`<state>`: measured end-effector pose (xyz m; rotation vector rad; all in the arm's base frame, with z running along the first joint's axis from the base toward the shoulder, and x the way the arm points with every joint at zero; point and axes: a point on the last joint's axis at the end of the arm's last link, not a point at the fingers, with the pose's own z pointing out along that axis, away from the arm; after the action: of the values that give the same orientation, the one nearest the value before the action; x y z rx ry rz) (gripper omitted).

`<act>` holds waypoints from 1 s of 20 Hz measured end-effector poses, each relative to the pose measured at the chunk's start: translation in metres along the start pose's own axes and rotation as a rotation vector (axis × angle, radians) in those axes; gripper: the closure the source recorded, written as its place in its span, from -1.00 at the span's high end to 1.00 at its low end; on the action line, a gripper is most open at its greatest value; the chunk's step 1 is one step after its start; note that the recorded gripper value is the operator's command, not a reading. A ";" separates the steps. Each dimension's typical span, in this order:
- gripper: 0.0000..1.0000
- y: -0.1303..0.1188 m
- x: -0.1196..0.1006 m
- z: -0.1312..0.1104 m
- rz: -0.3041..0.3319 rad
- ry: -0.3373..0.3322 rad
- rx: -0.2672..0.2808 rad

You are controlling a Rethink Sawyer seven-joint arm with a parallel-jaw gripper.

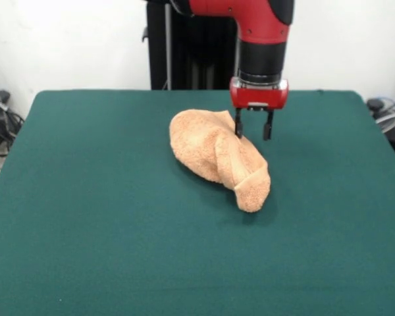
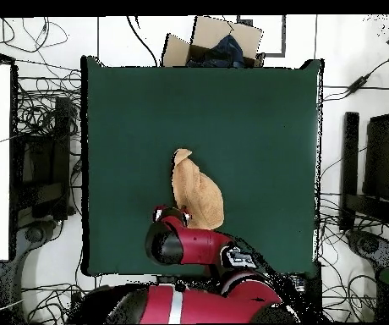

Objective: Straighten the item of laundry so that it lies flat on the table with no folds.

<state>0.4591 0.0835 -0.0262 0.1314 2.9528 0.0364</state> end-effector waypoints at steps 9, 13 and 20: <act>1.00 -0.013 -0.007 -0.014 -0.021 -0.030 0.058; 1.00 -0.021 -0.015 -0.028 -0.020 -0.046 0.091; 1.00 -0.037 -0.027 -0.048 -0.010 -0.071 0.137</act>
<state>0.4739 0.0435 0.0249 0.1342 2.8836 -0.1683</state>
